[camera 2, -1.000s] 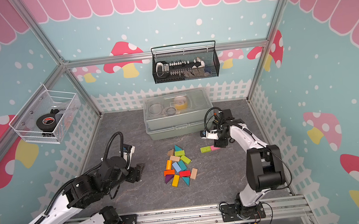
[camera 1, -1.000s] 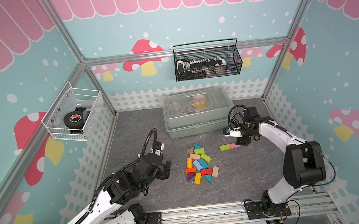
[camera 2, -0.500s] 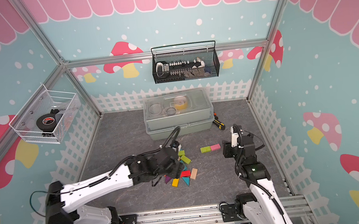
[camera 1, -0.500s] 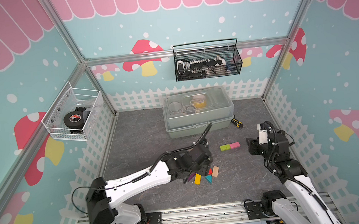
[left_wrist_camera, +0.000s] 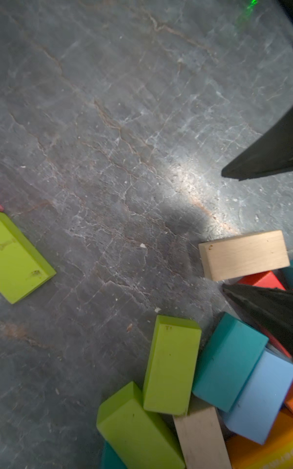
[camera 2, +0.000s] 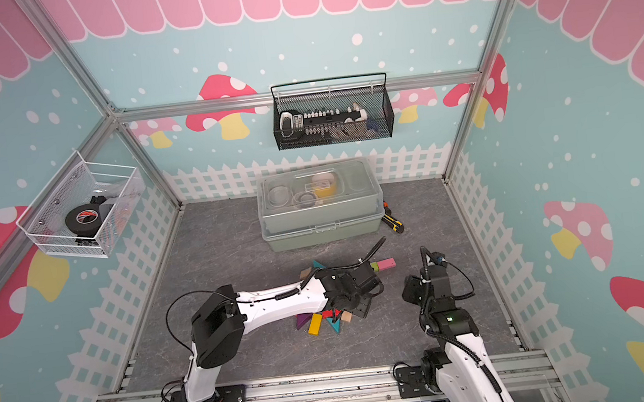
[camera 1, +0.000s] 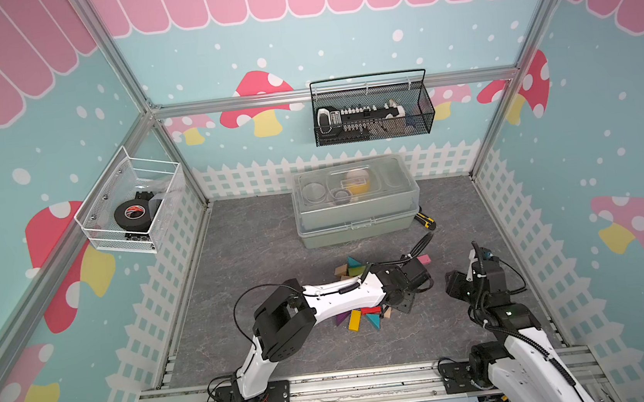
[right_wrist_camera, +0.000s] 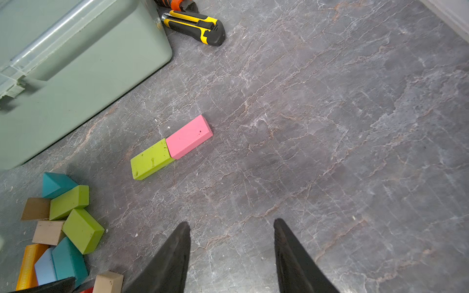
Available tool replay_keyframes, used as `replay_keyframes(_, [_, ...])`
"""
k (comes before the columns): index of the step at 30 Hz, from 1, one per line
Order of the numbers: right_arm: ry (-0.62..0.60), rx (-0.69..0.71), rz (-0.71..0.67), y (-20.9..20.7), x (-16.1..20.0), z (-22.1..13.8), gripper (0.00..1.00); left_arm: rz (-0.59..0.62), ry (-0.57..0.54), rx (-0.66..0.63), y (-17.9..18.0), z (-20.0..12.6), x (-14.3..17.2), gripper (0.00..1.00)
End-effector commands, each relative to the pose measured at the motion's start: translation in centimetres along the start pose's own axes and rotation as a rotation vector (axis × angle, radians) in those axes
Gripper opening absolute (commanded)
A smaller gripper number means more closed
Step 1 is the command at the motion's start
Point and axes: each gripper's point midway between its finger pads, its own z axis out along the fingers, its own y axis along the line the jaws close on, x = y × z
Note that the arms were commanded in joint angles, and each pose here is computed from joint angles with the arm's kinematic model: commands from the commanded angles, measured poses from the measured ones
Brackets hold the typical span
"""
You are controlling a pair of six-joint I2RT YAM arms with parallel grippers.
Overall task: Assemble a piece of candy with building blocks
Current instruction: Pick up the building block from the center of the board.
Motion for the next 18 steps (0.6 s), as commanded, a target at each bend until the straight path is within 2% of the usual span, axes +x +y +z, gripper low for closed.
replay_keyframes(1, [-0.017,-0.005,0.032,-0.2,0.2,0.3,0.52,-0.043,0.014,-0.054,0.9,0.5,0.2,0.64])
replay_keyframes(11, [-0.007,-0.004,0.023,-0.2,0.5,0.9,0.49,-0.073,0.055,-0.122,2.5,2.1,2.4,0.64])
replay_keyframes(18, [-0.012,-0.034,0.019,0.2,0.7,0.8,0.45,-0.058,0.070,-0.114,2.0,2.7,2.9,0.58])
